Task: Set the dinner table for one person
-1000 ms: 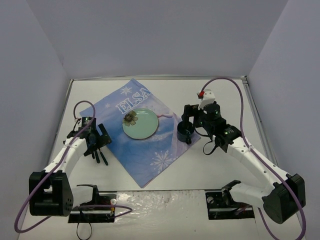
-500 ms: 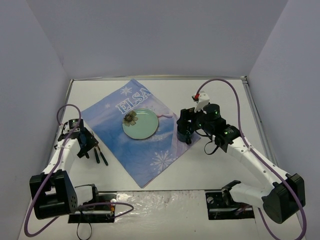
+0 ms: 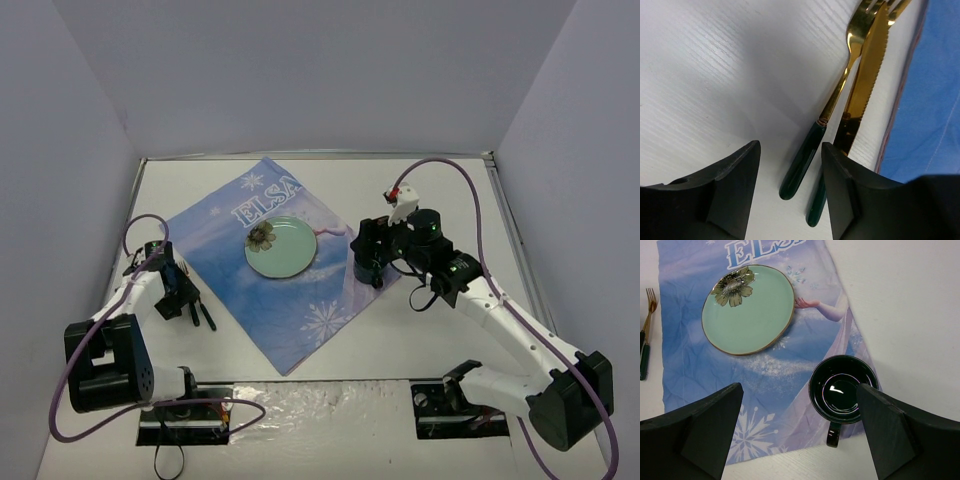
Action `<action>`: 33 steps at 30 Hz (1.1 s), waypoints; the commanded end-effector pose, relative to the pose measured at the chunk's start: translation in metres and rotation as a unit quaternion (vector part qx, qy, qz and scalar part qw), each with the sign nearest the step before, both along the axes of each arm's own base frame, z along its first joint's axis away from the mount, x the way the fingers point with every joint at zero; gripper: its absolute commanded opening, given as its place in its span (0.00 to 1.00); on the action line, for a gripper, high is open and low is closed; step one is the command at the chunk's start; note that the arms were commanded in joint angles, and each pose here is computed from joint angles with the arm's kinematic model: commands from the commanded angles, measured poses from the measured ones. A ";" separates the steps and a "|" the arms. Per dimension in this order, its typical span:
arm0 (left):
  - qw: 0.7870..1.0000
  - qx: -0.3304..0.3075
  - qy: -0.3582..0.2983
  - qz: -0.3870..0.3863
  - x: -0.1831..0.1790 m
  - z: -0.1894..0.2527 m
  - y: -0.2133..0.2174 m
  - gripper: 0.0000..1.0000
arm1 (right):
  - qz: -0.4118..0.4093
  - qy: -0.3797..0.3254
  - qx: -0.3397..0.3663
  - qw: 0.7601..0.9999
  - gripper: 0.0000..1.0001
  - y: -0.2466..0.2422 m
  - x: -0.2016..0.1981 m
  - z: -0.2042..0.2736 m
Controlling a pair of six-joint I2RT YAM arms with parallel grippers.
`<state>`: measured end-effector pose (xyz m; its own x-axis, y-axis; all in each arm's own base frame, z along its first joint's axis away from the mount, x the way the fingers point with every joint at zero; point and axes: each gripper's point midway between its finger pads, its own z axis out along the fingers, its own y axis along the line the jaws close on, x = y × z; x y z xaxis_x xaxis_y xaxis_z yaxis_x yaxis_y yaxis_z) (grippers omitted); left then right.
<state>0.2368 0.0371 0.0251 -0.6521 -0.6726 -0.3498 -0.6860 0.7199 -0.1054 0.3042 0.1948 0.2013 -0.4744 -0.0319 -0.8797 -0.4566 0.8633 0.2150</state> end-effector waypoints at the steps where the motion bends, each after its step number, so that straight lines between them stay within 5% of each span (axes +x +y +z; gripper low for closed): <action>1: 1.000 0.003 -0.013 -0.001 0.014 0.000 0.003 0.46 | 0.006 -0.047 0.025 0.999 0.93 0.006 0.005 0.027; 14: 1.000 0.002 0.014 0.003 0.018 -0.016 0.006 0.24 | 0.006 -0.055 0.021 0.998 0.94 0.006 0.001 0.028; 20: 1.000 0.008 0.029 0.005 0.015 -0.015 0.008 0.00 | 0.006 -0.059 0.016 0.998 0.93 0.006 0.001 0.029; 33: 0.993 0.114 0.009 -0.001 0.025 0.084 0.046 0.00 | 0.016 -0.066 0.015 0.998 0.94 0.012 -0.001 0.034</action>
